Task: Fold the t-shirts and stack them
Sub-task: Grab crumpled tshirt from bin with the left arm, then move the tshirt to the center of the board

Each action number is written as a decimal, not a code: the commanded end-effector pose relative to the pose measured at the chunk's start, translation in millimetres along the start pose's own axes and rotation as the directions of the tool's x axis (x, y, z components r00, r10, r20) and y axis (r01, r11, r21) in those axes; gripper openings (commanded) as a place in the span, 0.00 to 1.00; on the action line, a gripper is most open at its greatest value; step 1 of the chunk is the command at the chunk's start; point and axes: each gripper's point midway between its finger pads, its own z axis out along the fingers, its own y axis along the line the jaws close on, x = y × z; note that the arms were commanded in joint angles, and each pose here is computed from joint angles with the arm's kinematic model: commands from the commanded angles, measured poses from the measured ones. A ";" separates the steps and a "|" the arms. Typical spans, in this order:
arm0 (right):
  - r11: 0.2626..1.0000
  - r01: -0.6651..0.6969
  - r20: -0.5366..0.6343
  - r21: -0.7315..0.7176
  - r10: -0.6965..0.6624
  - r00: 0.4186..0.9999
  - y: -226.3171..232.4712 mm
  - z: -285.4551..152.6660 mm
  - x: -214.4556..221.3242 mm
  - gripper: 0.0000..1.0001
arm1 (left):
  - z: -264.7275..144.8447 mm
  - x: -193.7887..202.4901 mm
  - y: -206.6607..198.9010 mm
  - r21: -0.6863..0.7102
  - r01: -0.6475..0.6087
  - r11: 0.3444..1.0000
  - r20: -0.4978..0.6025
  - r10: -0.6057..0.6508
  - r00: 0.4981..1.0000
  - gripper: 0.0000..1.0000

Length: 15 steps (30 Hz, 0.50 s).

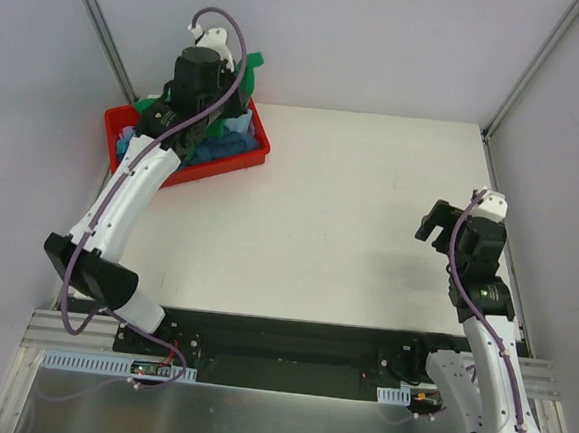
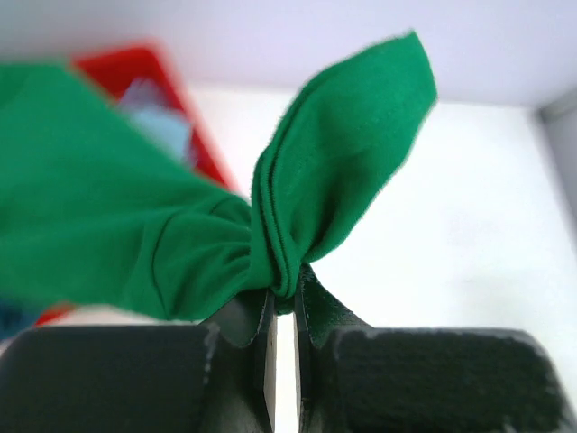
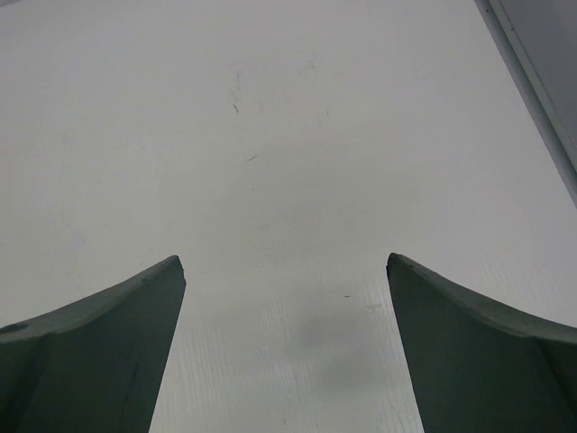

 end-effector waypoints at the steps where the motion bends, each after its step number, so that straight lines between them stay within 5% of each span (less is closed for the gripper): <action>1: 1.000 -0.027 0.047 -0.001 0.027 0.999 -1.3 -6.4 -4.4 0.96 | -94.8 -78.7 -92.9 0.402 -0.168 0.900 0.223 0.082 0.971 0.00; 10: 0.998 -0.055 0.107 0.014 0.053 0.993 -7.2 -14.3 -7.5 0.96 | -210.5 -119.7 -220.2 0.854 -0.237 0.463 0.270 -0.006 0.963 0.00; 15: 0.998 -0.059 0.111 0.017 0.057 0.992 -7.9 -16.0 -9.0 0.96 | -212.8 -130.6 -242.9 0.868 -0.219 0.445 0.282 -0.081 0.956 0.00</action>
